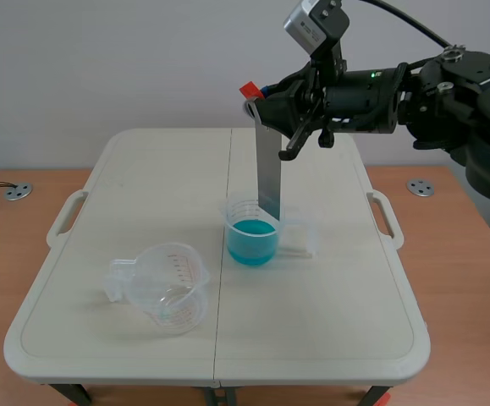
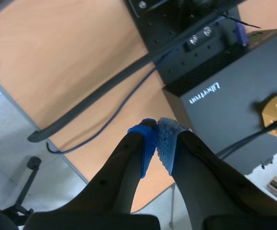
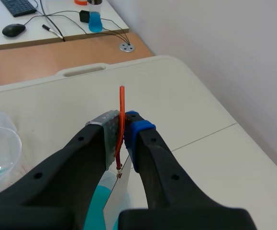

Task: Hold the metal plate by the orange handle, dip it into the blue solution, take it out and point at it, then put the plate back in the beaker on the left.
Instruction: 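Lower the plate into the blue solution, then hold the plate still in the solution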

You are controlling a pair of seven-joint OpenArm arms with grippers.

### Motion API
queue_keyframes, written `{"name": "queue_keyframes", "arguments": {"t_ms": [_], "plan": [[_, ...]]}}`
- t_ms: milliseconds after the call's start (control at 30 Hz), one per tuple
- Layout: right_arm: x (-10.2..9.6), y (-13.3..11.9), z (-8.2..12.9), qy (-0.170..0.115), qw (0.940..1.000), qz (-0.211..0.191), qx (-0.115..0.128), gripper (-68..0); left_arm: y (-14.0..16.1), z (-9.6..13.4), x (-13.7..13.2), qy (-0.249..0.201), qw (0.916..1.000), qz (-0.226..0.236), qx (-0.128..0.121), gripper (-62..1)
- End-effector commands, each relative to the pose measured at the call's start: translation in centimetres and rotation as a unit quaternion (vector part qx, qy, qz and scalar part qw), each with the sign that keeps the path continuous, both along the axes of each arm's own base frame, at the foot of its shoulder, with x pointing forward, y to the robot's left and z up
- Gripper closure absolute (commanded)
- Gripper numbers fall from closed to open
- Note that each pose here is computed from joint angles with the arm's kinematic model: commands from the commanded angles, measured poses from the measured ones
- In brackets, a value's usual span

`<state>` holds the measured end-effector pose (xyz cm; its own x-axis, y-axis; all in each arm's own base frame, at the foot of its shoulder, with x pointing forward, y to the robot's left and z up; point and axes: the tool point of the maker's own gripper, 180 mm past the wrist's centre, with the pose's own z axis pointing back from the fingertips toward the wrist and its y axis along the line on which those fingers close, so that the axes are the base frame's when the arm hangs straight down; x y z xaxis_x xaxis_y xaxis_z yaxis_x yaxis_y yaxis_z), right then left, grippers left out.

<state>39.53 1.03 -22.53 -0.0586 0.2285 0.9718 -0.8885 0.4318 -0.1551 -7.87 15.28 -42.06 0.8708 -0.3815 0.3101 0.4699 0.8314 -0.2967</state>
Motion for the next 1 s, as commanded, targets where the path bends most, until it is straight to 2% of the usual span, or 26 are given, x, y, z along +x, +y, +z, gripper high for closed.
{"name": "queue_keyframes", "arguments": {"t_ms": [0,300,667,967], "plan": [[0.1,0.1,1.1,-0.012,0.9998,0.004,0.018,-1.3,-0.4,0.3,-0.4,0.004,1.0000,-0.002,-0.009,-4.5],[-0.2,0.4,-1.5,0.010,0.9999,0.005,0.005,-1.3,-0.8,0.3,-0.8,0.009,0.9999,-0.004,-0.013,-4.5],[-1.2,0.9,-5.6,0.037,0.9987,0.018,-0.031,-1.3,-0.8,0.3,-0.8,0.009,0.9999,-0.003,-0.013,-4.5],[-1.2,0.7,-6.0,0.038,0.9987,0.016,-0.029,-1.3,-0.8,0.3,-0.8,0.009,0.9999,-0.003,-0.013,-4.5]]}}
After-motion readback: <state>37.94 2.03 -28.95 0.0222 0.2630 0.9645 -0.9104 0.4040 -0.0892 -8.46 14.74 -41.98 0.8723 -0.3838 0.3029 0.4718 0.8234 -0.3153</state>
